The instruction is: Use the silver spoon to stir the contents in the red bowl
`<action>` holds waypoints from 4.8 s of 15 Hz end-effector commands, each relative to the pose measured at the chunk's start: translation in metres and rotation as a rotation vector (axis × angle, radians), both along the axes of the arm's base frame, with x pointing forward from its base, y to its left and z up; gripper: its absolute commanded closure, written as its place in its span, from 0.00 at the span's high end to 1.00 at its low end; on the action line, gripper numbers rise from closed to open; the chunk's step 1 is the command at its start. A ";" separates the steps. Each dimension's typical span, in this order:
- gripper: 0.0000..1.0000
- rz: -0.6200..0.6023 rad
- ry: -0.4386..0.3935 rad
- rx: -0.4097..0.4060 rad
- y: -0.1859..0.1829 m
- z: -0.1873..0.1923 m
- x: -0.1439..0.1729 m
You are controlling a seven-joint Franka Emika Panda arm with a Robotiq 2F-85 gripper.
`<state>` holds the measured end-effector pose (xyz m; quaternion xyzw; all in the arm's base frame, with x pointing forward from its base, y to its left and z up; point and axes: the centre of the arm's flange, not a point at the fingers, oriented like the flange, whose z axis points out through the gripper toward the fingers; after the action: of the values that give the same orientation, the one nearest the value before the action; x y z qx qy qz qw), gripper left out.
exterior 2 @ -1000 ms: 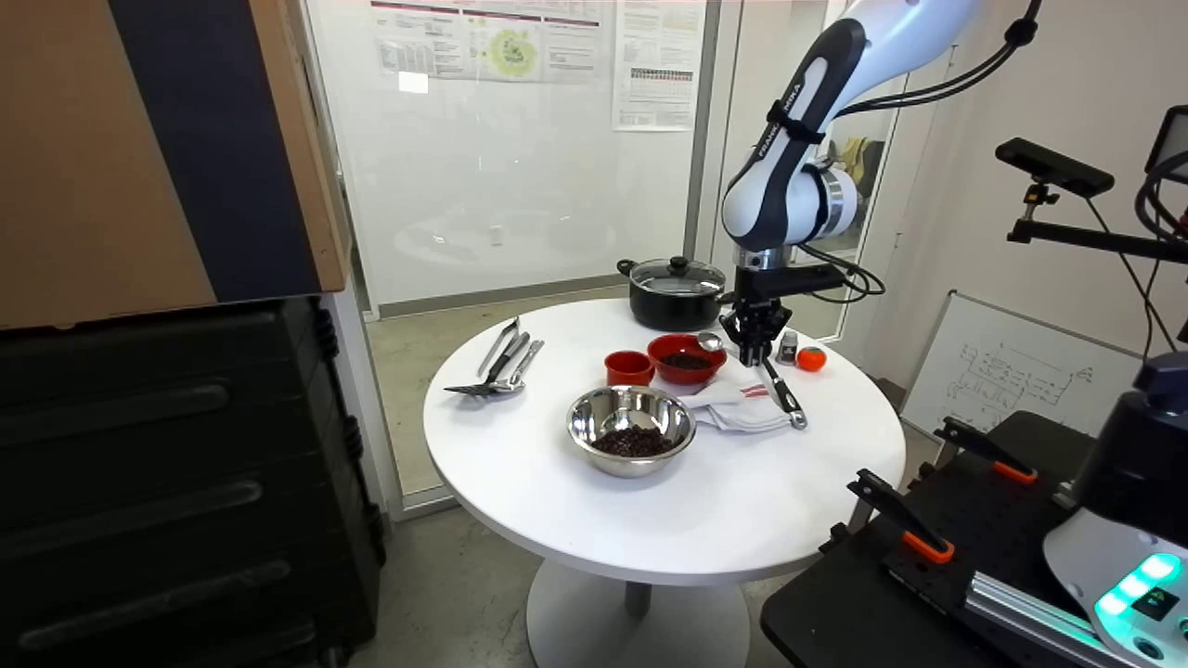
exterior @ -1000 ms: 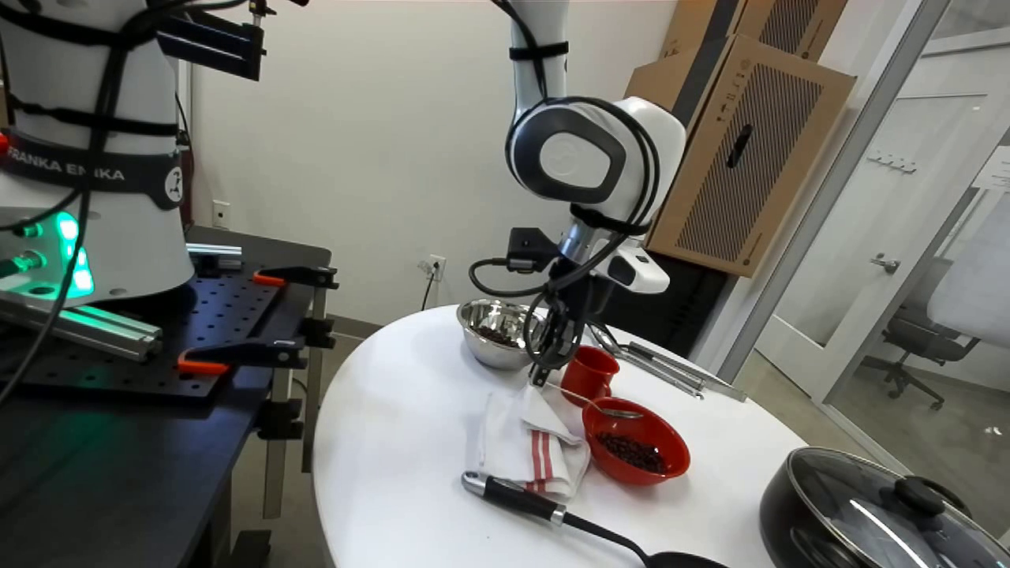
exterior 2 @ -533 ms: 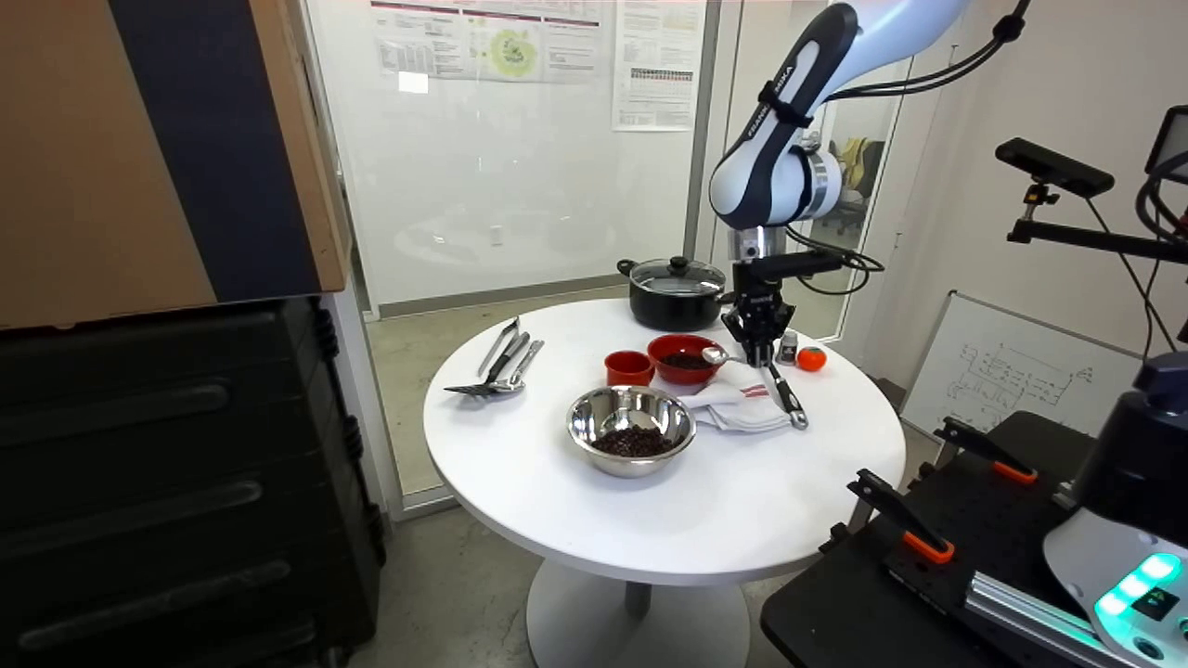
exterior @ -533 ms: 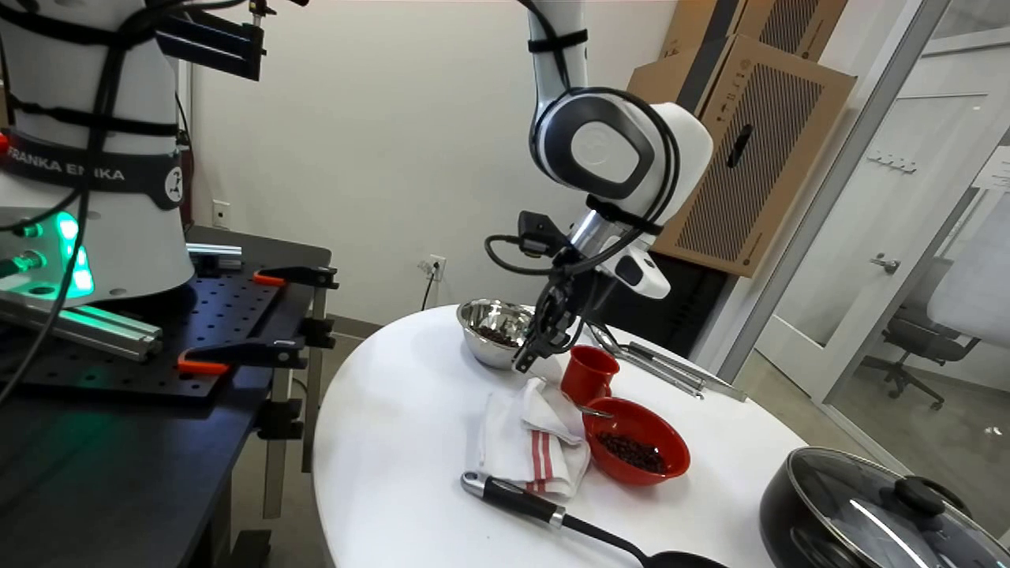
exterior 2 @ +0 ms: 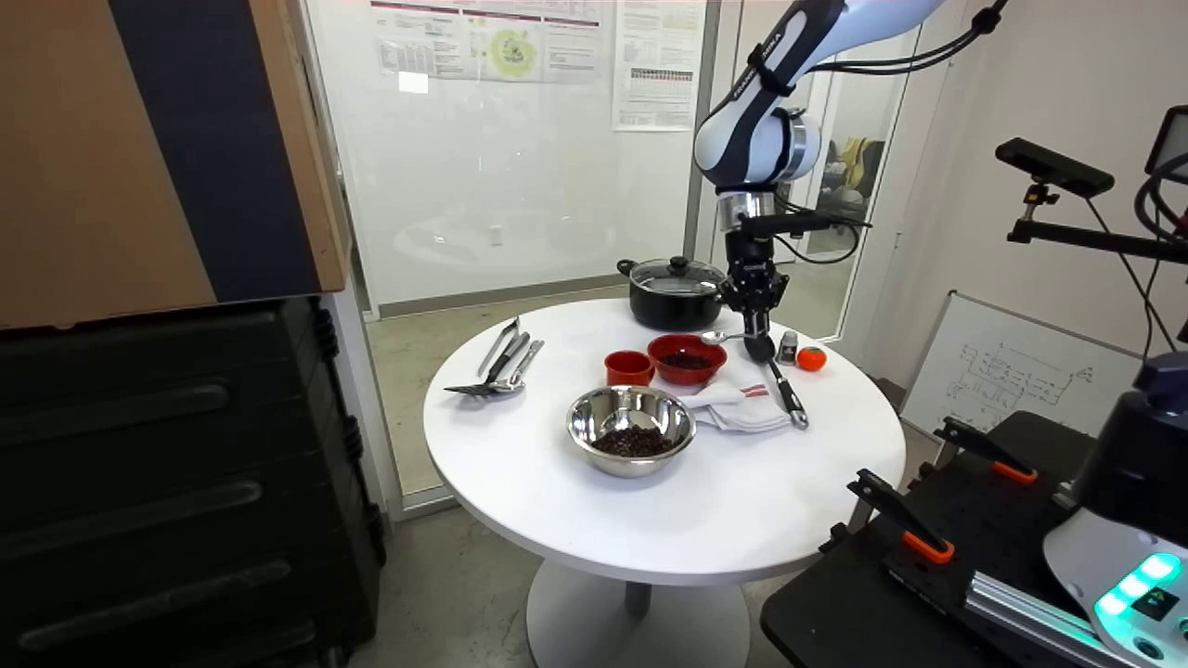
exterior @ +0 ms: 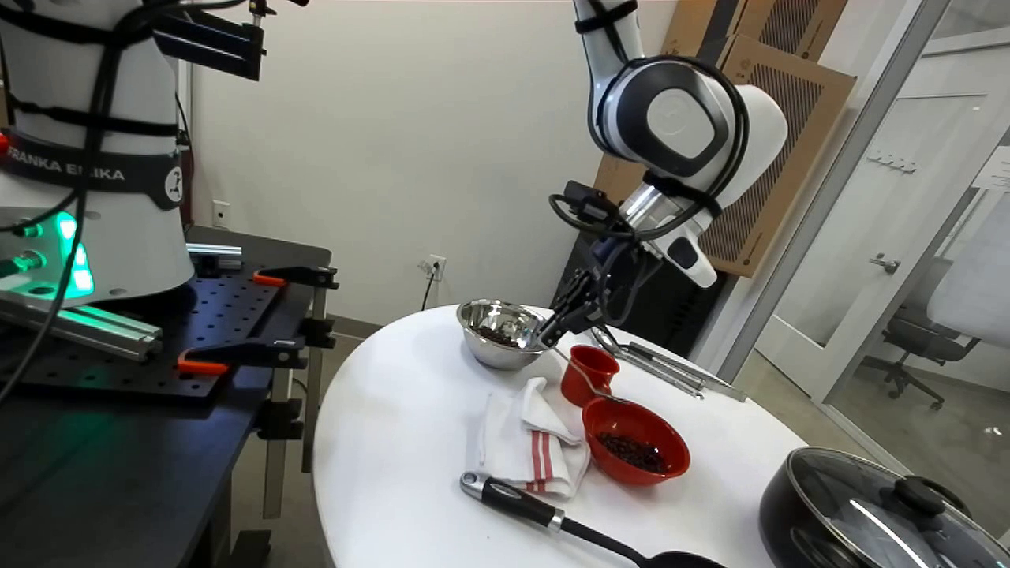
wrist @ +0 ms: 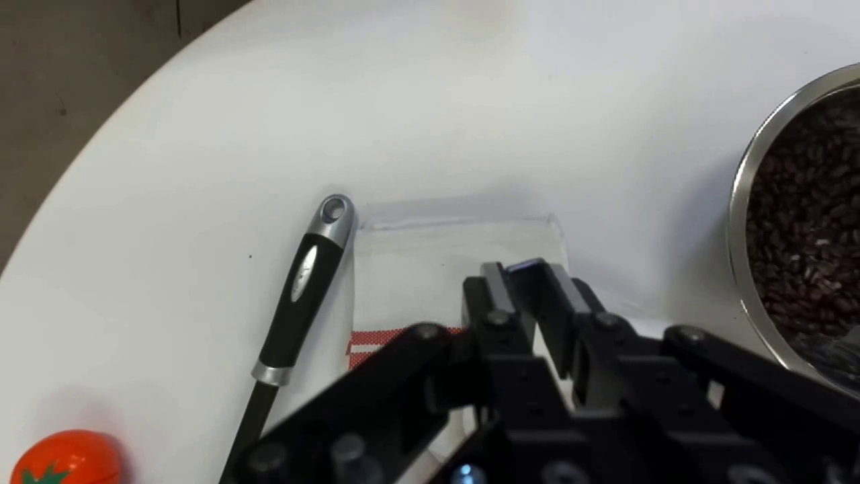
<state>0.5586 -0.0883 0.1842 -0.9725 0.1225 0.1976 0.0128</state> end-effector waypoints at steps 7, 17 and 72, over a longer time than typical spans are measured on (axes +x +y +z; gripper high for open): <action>0.04 -0.028 0.146 0.055 -0.026 -0.061 0.065; 0.04 -0.044 0.144 0.094 -0.024 -0.084 0.090; 0.04 -0.090 0.099 0.059 0.009 -0.088 0.113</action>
<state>0.6737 -0.0866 0.0929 -0.9545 0.1616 0.2470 0.0428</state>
